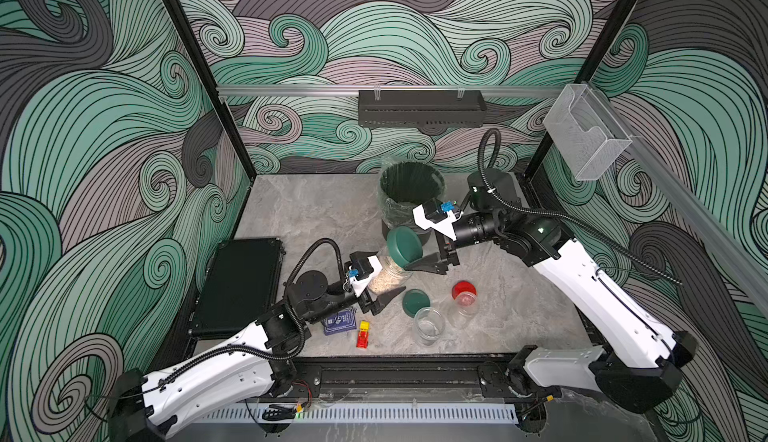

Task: Empty expired oatmeal from jars
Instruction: Unscrew the lid from the jar, then place the lid at the center of the board.

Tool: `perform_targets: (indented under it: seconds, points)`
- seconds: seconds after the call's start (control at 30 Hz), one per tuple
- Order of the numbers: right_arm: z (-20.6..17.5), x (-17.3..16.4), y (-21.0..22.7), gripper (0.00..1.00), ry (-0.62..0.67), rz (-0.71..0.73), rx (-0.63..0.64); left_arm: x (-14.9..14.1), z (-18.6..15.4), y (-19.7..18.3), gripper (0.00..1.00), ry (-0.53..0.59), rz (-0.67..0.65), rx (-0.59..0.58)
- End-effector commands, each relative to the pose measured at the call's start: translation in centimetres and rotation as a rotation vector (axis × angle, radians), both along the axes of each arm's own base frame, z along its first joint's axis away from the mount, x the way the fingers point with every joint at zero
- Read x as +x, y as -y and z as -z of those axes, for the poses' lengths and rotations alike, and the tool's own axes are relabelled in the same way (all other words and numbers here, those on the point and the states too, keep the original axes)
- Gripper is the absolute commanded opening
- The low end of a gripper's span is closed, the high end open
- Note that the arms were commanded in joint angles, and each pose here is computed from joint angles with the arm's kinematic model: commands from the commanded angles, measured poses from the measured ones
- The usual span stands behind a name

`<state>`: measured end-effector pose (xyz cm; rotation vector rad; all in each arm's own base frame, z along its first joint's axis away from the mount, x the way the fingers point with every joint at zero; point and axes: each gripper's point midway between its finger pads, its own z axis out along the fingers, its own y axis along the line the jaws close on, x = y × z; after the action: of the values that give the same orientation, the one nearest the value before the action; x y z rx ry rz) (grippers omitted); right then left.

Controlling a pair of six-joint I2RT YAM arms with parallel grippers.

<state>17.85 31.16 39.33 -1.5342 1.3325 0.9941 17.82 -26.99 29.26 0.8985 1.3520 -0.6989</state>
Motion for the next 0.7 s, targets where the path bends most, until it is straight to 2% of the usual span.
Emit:
perform_targets:
  seconds: [0.0, 0.1, 0.33, 0.5, 0.67]
  points:
    - [-1.0, 3.2, 0.2, 0.57, -0.072, 0.23, 0.072, 0.0, -5.5, -1.7, 0.24, 0.043, -0.057, -0.155]
    - [1.1, 4.4, 0.3, 0.57, -0.109, 0.317, 0.105, -0.5, -5.8, -2.6, 0.24, 0.002, -0.062, -0.157]
    - [8.3, 8.9, 1.0, 0.56, -0.323, 0.606, 0.039, -0.1, -5.2, -7.7, 0.24, -0.058, -0.256, -0.19]
    - [13.7, 9.1, 0.5, 0.53, -0.47, 0.632, -0.055, 0.2, -4.7, -9.0, 0.24, -0.069, -0.318, -0.172]
    - [17.4, 8.6, -0.2, 0.52, -0.524, 0.645, -0.139, 0.9, -5.1, -9.6, 0.23, -0.071, -0.37, -0.162]
